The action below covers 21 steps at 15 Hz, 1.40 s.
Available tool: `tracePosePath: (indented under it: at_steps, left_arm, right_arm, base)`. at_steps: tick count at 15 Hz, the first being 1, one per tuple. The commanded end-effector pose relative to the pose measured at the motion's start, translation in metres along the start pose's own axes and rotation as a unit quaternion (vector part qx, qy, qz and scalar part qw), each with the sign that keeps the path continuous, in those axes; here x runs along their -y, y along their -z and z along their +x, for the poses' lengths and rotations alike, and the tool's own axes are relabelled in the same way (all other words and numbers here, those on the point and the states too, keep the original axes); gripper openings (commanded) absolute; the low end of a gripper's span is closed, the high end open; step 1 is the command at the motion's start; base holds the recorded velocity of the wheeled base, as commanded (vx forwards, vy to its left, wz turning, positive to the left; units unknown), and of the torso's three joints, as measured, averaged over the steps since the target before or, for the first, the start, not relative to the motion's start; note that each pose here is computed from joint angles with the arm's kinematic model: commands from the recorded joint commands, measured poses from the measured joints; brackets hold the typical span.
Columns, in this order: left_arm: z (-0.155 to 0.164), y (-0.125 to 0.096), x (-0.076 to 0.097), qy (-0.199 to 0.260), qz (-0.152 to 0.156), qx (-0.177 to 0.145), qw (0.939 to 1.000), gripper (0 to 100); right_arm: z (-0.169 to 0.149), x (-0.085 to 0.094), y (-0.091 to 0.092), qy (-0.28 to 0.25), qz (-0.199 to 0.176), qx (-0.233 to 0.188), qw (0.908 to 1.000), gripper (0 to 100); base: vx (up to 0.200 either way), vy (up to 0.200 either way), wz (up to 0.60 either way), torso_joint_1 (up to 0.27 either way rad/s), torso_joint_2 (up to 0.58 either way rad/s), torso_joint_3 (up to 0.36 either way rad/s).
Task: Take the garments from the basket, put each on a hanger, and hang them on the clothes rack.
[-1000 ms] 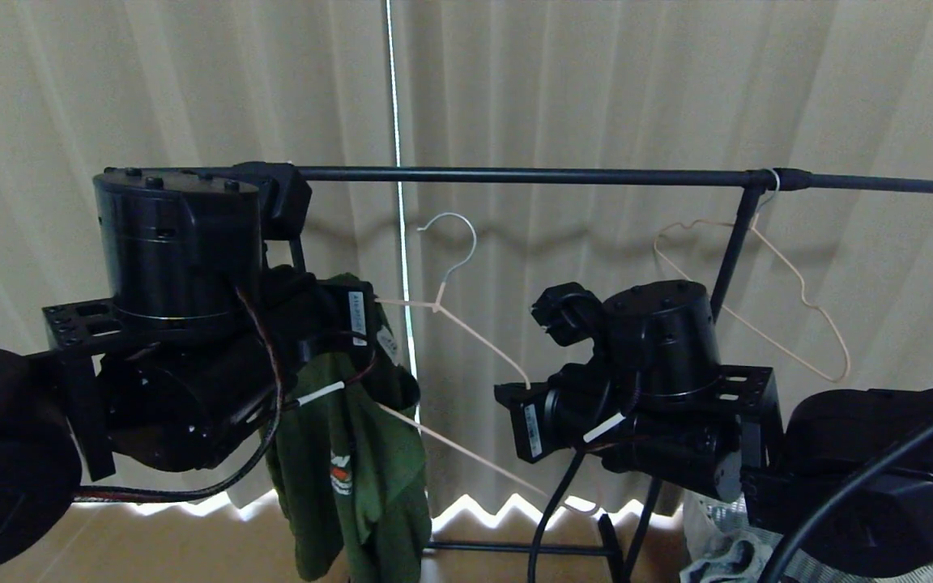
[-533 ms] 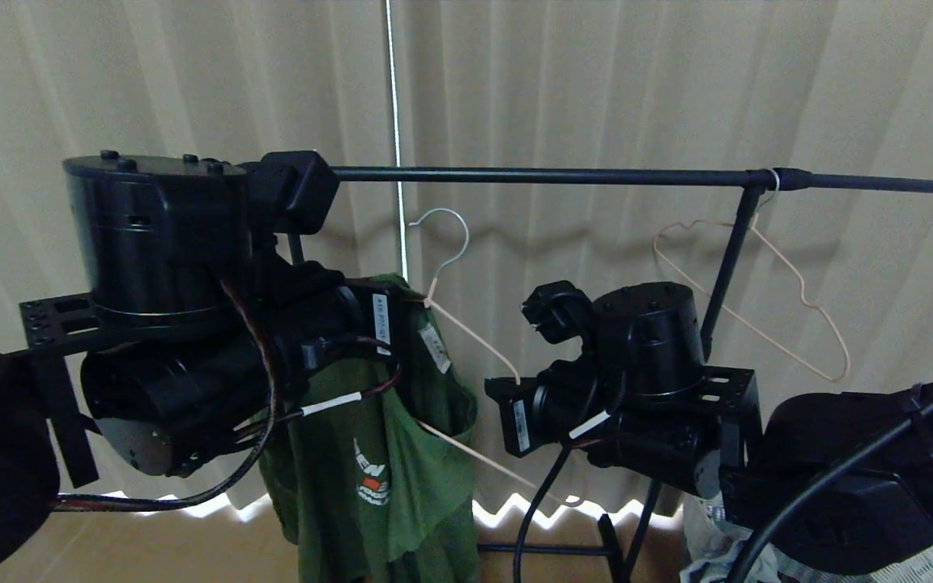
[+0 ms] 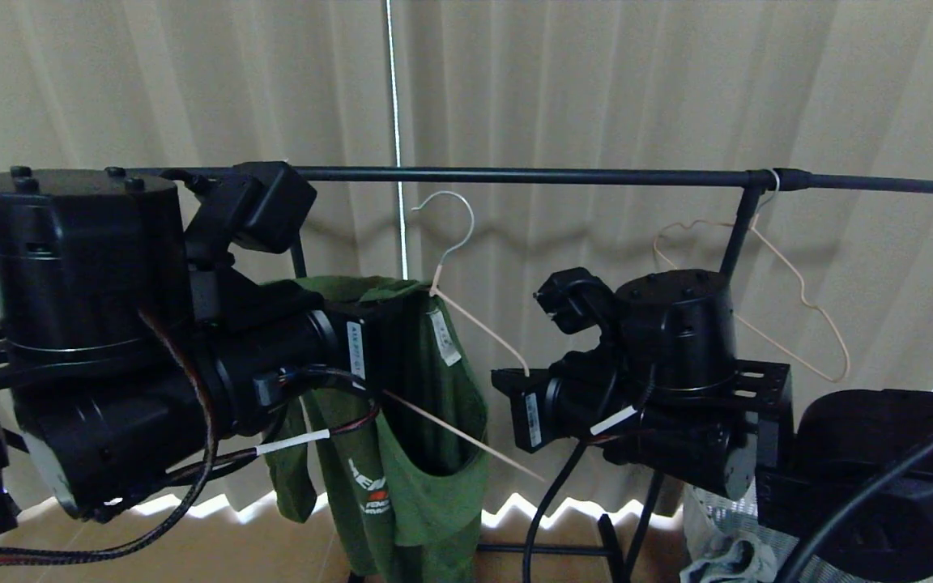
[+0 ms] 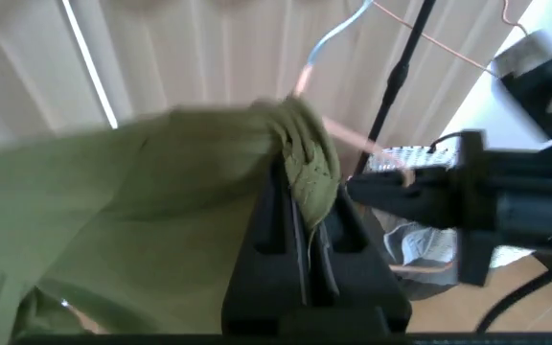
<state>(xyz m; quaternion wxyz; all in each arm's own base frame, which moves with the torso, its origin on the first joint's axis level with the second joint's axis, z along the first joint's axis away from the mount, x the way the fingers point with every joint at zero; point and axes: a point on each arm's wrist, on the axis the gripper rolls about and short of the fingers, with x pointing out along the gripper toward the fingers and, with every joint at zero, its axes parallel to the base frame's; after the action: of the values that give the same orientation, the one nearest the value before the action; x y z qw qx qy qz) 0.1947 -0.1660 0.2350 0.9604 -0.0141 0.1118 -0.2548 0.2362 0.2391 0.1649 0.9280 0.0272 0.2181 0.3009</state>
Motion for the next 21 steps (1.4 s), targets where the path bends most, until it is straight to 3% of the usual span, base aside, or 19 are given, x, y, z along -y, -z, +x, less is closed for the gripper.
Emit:
tracePosePath:
  at_steps: [1,2,7,11,14,16,18,19,20,21]
  left_arm:
    - [-0.006,-0.002,-0.001,0.000,-0.001,0.004,1.0000,0]
    - [-0.008,-0.001,-0.001,0.000,0.000,0.000,1.0000,100]
    - [-0.011,-0.004,-0.004,-0.004,0.017,0.005,0.9998,100]
    - [-0.014,-0.006,-0.016,-0.028,0.043,0.011,0.9986,100]
    - [-0.016,0.002,-0.034,-0.062,0.096,-0.004,0.9934,100]
    - [-0.016,0.005,-0.045,-0.082,0.124,-0.005,0.9889,100]
    - [-0.015,0.007,-0.044,-0.052,0.132,0.035,0.9893,100]
    - [-0.015,0.008,-0.044,-0.034,0.150,0.064,0.9859,100]
    - [-0.015,0.008,-0.044,-0.034,0.150,0.064,0.9859,100]
    - [-0.012,0.009,-0.048,-0.023,0.213,0.072,0.9741,100]
  right_arm:
    - [-0.018,-0.001,-0.009,-0.006,-0.002,0.022,0.9997,0]
    - [-0.023,-0.001,-0.012,-0.008,-0.004,0.028,0.9996,0]
    - [-0.039,0.006,-0.014,-0.001,-0.010,0.037,0.9993,0]
    - [-0.057,0.029,-0.014,0.031,-0.022,0.046,0.9982,0]
    - [-0.071,0.054,-0.008,0.072,-0.056,0.039,0.9951,0]
    - [-0.080,0.061,-0.002,0.082,-0.070,0.032,0.9936,0]
    - [-0.080,0.063,0.005,0.083,-0.072,0.020,0.9937,0]
    - [-0.079,0.063,0.006,0.083,-0.077,0.018,0.9933,0]
    - [-0.079,0.063,0.006,0.083,-0.077,0.018,0.9933,0]
    - [-0.081,0.063,0.006,0.071,-0.099,0.017,0.9924,0]
  base:
    - [0.000,0.000,0.00,0.000,0.00,0.000]
    - [0.000,0.000,0.00,0.000,0.00,0.000]
    - [0.000,0.000,0.00,0.000,0.00,0.000]
    - [0.000,0.000,0.00,0.000,0.00,0.000]
    - [0.000,0.000,0.00,0.000,0.00,0.000]
    - [0.000,0.000,0.00,0.000,0.00,0.000]
    - [0.000,0.000,0.00,0.000,0.00,0.000]
    - [0.000,0.000,0.00,0.000,0.00,0.000]
    - [0.000,0.000,0.00,0.000,0.00,0.000]
    - [0.000,0.000,0.00,0.000,0.00,0.000]
